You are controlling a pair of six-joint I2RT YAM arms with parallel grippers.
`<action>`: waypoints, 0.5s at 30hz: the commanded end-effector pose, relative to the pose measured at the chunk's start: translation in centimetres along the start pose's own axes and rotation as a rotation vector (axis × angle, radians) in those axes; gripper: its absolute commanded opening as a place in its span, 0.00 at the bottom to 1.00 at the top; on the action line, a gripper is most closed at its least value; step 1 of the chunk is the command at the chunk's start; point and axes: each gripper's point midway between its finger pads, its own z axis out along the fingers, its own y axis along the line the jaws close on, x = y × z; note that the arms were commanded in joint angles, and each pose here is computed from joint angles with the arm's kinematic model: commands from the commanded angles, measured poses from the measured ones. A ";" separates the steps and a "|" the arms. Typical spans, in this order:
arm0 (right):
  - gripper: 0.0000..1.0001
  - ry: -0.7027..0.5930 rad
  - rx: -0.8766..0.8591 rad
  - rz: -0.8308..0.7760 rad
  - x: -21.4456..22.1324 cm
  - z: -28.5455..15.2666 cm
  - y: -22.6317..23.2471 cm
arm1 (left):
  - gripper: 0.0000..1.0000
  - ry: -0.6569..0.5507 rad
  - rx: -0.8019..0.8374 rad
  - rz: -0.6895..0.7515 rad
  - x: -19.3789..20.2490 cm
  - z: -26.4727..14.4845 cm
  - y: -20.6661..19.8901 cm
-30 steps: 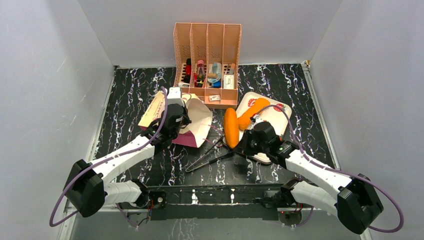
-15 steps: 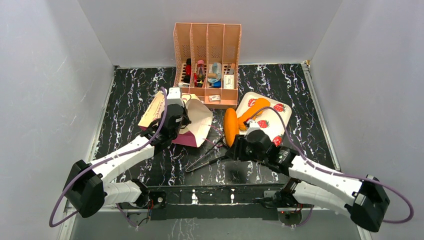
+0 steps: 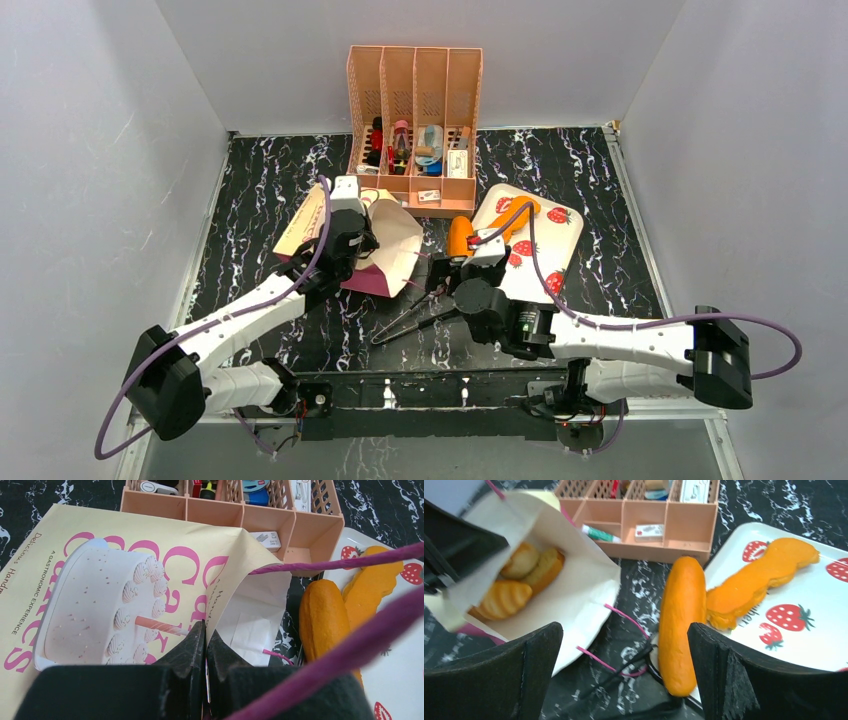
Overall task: Take the fake bread out of the paper bag
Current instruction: Pick up the clamp from the center of the board.
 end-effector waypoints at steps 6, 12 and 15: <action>0.95 0.070 -0.023 0.382 -0.5 0.7 5.0 | 0.00 -0.047 -0.034 0.011 -2.6 -1.0 0.5; 0.98 0.348 0.154 0.524 7.1 0.2 6.9 | 0.00 -0.037 -0.014 0.031 -2.3 -1.2 0.4; 0.98 0.414 0.202 0.559 9.6 -0.6 7.7 | 0.00 -0.036 -0.014 0.032 -2.1 -1.3 0.7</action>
